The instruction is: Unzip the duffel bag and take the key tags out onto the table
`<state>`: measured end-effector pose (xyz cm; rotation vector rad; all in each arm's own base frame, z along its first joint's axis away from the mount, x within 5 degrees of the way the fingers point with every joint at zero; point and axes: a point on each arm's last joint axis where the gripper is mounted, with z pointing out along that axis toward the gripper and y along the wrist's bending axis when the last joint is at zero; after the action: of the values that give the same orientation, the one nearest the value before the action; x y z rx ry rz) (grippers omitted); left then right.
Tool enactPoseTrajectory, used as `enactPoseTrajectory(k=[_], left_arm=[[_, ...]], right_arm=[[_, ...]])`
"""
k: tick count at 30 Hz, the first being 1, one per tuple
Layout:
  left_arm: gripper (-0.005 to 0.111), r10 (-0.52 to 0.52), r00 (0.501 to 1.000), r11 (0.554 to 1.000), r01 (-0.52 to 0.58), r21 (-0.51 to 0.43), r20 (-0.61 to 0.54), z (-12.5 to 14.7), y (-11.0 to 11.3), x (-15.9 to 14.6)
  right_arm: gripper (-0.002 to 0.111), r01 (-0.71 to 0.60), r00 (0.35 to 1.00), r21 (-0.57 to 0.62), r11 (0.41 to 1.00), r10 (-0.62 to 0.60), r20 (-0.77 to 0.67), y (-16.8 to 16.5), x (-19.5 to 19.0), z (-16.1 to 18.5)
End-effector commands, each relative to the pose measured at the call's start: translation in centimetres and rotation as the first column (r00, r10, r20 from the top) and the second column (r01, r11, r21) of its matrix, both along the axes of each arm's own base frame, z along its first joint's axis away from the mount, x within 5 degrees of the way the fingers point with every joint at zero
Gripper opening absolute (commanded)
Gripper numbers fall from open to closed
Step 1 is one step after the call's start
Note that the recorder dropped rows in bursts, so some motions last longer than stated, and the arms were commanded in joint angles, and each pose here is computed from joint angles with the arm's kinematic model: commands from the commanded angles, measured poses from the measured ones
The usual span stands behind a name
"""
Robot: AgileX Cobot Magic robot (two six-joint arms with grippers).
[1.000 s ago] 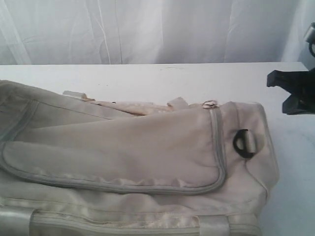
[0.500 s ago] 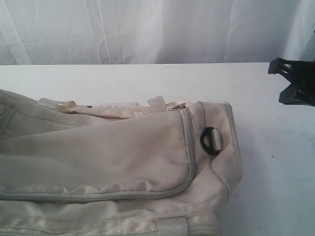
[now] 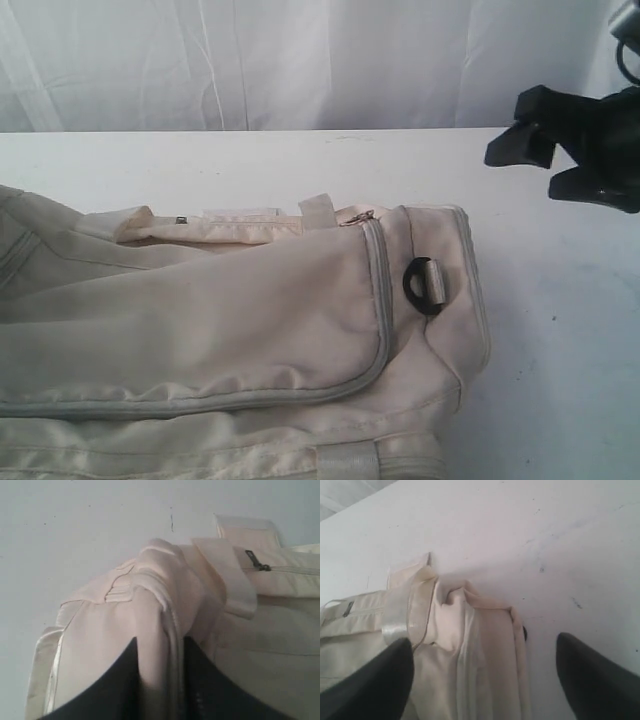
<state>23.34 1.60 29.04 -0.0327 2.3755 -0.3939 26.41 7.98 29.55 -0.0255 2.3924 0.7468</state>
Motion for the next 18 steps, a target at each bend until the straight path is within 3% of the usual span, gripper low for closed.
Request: enactPoseTrajectory(k=[1, 7, 10, 15, 18], left_arm=[[0.047, 0.009, 1.000, 0.998, -0.007, -0.055, 0.028, 0.5, -0.3, -0.1], [0.061, 0.019, 0.999, 0.997, -0.015, -0.071, 0.050, 0.8, -0.4, 0.1], [0.065, -0.042, 0.992, 0.997, 0.049, -0.057, 0.120, 1.3, -0.7, 0.3], [0.066, -0.246, 0.934, 0.968, 0.225, 0.109, 0.258, 1.9, -1.3, 0.6], [0.066, -0.402, 0.868, 0.905, 0.328, 0.271, 0.292, 1.9, -2.0, 0.7]], right_arm=[[0.077, -0.100, 0.995, -0.020, 0.995, 0.100, -0.017, 2.2, 0.0, -1.1], [0.077, -0.142, 0.988, -0.043, 0.989, 0.139, -0.071, 4.6, 1.0, -3.8], [0.072, -0.141, 0.987, -0.050, 0.989, 0.137, -0.084, 4.9, 1.3, -4.5], [0.048, -0.118, 0.991, -0.059, 0.991, 0.114, -0.069, 4.8, 1.8, -4.8], [0.025, -0.109, 0.993, -0.059, 0.992, 0.106, -0.061, 4.8, 1.9, -4.7]])
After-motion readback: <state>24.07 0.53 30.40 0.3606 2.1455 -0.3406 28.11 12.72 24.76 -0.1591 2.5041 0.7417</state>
